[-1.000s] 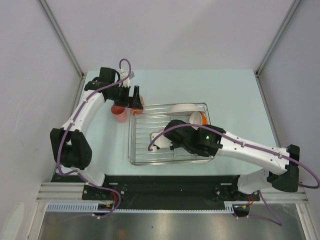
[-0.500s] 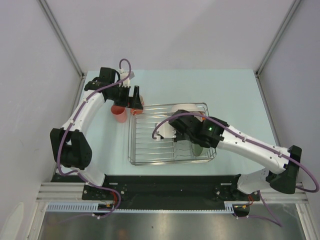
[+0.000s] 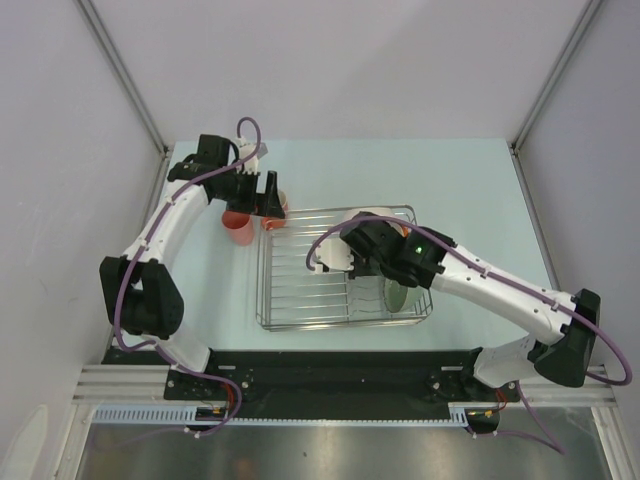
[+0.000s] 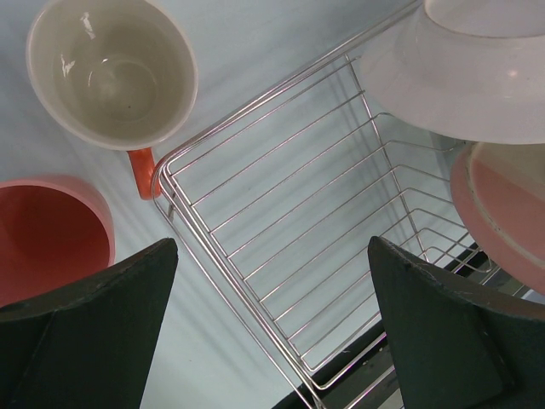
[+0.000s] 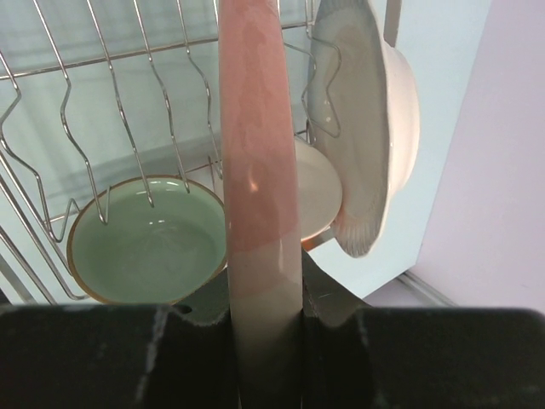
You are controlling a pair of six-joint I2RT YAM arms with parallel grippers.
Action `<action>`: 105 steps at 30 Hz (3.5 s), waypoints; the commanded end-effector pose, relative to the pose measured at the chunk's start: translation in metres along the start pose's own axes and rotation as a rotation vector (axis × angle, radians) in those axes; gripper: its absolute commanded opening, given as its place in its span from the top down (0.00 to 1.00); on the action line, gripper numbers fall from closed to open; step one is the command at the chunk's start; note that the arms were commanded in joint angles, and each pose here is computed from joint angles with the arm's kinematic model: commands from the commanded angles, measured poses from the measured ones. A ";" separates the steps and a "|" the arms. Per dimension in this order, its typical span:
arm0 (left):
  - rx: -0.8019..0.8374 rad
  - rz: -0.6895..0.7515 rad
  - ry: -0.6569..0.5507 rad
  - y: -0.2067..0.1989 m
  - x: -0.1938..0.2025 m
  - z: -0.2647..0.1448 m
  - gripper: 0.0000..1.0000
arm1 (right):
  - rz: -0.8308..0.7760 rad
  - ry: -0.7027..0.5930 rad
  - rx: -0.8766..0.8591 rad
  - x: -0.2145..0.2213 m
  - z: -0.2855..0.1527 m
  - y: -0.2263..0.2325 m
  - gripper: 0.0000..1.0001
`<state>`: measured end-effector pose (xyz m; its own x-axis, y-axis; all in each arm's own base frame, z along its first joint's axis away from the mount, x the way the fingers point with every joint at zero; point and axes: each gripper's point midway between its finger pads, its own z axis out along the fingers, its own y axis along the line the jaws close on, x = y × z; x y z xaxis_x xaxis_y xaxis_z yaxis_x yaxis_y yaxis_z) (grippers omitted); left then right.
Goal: Load the mixed dishes into the dish rack
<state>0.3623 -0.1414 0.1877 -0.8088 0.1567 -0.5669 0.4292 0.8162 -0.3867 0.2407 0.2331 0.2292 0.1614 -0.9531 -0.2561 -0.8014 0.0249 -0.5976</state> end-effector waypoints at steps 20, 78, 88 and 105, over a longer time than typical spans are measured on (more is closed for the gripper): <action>0.031 0.034 -0.039 -0.002 -0.010 -0.007 0.00 | 0.105 0.022 -0.012 0.010 0.038 -0.006 1.00; -0.098 0.002 -0.115 0.032 -0.077 -0.004 0.00 | 0.568 -0.298 0.345 -0.058 -0.061 -0.091 0.00; -0.187 0.075 -0.192 0.050 -0.088 -0.006 0.00 | 0.944 -0.523 0.326 -0.098 -0.013 -0.225 0.03; -0.384 0.065 -0.128 0.136 -0.096 0.071 0.06 | 1.008 -0.498 0.417 -0.068 -0.020 -0.179 0.31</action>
<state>0.4980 -0.0946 0.1139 -0.7879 0.1562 -0.5957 0.2871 0.9489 -0.1308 0.3693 0.3034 0.3127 -0.2398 -0.3890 -0.8895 -0.5257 0.8223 -0.2179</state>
